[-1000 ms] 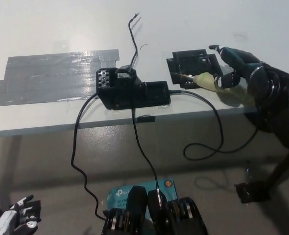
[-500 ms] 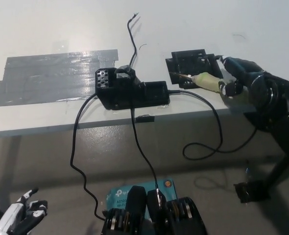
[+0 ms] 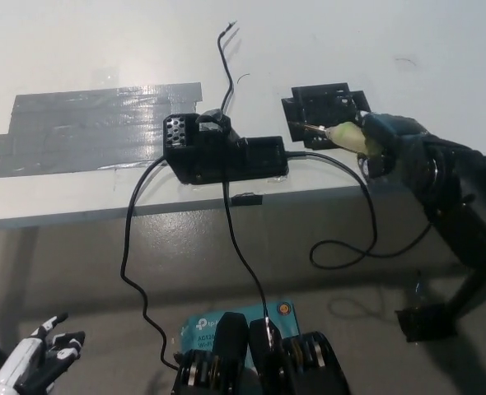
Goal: The robot uses its right hand to grab and lift the soldering gun kept on the middle of the table and puts it in its base
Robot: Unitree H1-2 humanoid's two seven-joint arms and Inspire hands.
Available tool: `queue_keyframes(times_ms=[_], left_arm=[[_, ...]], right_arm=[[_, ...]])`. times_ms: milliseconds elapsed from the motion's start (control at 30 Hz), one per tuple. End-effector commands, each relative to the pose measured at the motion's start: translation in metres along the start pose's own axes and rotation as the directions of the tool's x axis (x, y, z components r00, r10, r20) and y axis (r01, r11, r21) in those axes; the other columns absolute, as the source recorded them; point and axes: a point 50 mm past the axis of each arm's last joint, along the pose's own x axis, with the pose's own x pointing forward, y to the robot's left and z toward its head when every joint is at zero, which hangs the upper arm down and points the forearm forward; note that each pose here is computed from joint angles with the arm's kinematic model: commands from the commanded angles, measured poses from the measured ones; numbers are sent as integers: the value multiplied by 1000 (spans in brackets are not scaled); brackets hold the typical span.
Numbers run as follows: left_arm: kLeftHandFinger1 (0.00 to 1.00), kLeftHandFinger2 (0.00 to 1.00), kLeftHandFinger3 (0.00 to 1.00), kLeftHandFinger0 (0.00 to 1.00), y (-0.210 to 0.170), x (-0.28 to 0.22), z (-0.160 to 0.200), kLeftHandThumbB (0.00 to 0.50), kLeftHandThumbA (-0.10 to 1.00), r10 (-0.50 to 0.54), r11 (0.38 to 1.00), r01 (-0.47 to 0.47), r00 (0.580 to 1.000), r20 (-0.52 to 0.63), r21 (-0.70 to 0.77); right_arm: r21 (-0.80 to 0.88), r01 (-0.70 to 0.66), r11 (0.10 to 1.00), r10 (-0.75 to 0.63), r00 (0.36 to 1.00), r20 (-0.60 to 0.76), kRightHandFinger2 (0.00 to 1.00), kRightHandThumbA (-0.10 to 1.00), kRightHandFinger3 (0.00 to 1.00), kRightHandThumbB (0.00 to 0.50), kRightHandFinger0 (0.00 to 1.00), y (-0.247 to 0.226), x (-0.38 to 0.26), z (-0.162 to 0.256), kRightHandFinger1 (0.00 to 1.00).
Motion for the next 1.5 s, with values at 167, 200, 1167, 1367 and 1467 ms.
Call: queue_keyframes(times_ms=[167, 200, 1167, 1367, 1467], left_arm=[[693, 790, 913, 689, 3, 2, 13, 73, 637, -20, 999, 19, 999, 37, 33], [691, 788, 908, 686, 2, 2, 14, 74, 638, -20, 999, 19, 999, 39, 33], [727, 791, 899, 704, -4, -11, 6, 6, 891, -69, 997, 68, 996, 49, 23], [708, 756, 875, 686, -7, -10, 8, 5, 859, -73, 997, 72, 996, 56, 5], [725, 769, 909, 700, -10, -8, 12, 0, 853, -75, 997, 74, 995, 63, 20]], right_arm=[[-133, 88, 987, -103, 989, -105, 1000, 330, 1000, 307, 1000, -28, 2, -29, 1000], [-132, 88, 987, -102, 990, -101, 1000, 347, 1000, 311, 1000, -28, 2, -26, 1000], [-218, -26, 976, 14, 998, -55, 1000, 347, 1000, 500, 1000, -9, -3, 9, 1000], [-296, 74, 952, -79, 997, -6, 1000, 435, 1000, 500, 1000, -11, -6, 19, 1000], [-317, 104, 943, -107, 994, 6, 1000, 428, 1000, 500, 1000, -13, -7, 33, 1000]])
